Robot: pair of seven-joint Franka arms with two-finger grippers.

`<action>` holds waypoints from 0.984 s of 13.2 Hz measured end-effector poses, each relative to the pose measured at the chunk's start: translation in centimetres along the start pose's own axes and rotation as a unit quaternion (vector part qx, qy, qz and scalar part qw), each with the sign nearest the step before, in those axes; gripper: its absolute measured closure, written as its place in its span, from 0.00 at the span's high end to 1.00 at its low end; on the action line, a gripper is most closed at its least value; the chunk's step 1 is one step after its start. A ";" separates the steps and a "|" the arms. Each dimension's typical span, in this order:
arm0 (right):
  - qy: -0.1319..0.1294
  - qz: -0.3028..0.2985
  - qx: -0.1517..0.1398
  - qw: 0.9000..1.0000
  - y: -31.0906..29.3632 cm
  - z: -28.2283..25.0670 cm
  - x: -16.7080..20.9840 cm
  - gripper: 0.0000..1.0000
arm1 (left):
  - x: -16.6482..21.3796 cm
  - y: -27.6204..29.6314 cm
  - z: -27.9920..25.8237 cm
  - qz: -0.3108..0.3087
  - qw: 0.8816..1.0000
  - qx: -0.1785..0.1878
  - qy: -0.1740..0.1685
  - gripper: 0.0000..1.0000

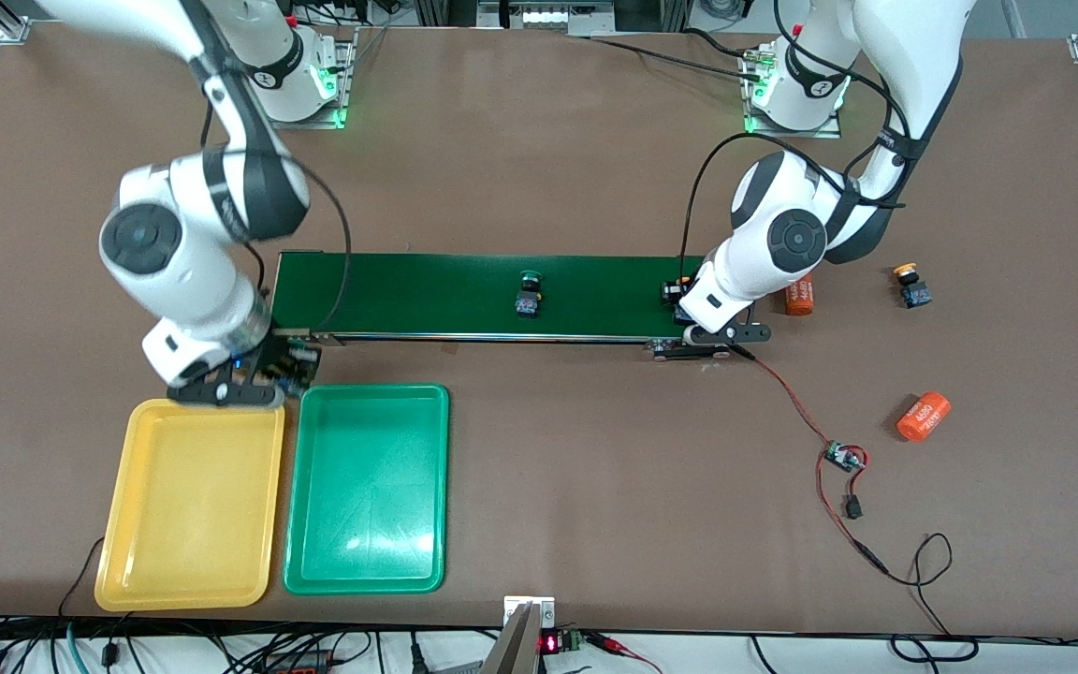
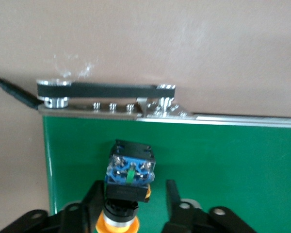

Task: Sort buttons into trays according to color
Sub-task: 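Carry the green-base button with the right gripper into the green tray, then return the right gripper to the belt and grasp the orange-base button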

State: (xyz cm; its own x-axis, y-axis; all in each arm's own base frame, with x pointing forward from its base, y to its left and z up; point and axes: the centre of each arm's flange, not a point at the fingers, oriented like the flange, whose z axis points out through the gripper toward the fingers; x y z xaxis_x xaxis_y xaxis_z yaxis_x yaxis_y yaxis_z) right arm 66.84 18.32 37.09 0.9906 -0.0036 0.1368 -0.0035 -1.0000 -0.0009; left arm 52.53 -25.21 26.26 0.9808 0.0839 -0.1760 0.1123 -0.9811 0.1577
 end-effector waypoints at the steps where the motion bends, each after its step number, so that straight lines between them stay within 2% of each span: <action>1: 0.003 -0.011 0.006 1.000 -0.4 1.8 1.4 0.33 | 0.2 0.2 -0.6 0.000 1.000 -0.003 0.006 0.76; 2: 0.012 -0.022 0.013 1.000 -1.1 3.7 2.7 0.33 | 0.3 0.2 -1.4 0.000 1.000 -0.005 0.013 0.83; 3: 0.024 -0.029 0.020 0.999 -1.9 5.7 3.7 0.33 | 0.5 -0.2 -2.7 -0.005 1.000 -0.006 0.021 0.96; 4: 0.037 -0.036 0.026 0.998 -2.4 7.6 4.4 0.33 | 1.1 -1.9 -4.5 -0.017 0.999 -0.005 0.026 1.00; 5: 0.047 -0.048 0.030 0.997 -2.7 9.4 4.7 0.33 | 2.0 -4.6 -6.6 -0.029 0.999 -0.005 0.032 1.00; 8: 0.049 -0.070 0.031 0.996 -2.7 12.0 4.9 0.34 | 5.1 -17.1 -11.4 -0.038 0.998 0.004 0.058 1.00; 10: 0.052 -0.071 0.031 0.996 -2.7 11.7 5.1 0.49 | 5.7 -25.0 -11.6 -0.046 0.997 0.035 0.057 1.00; 11: 0.054 -0.073 0.031 0.995 -2.7 11.5 5.2 0.60 | 5.5 -27.9 -11.1 -0.050 0.996 0.054 0.051 1.00; 13: 0.053 -0.077 0.031 0.995 -2.9 11.5 5.1 0.83 | 4.4 -31.9 -8.7 -0.044 0.994 0.096 0.023 1.00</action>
State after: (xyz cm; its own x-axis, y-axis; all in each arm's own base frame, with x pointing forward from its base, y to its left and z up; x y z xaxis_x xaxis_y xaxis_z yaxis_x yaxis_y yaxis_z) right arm 73.48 21.17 26.37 0.9589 0.1455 0.2434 0.1582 -0.9868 -0.0333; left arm 54.60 8.00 28.88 0.9752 0.1742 -0.1363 0.1695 -0.9845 -0.0455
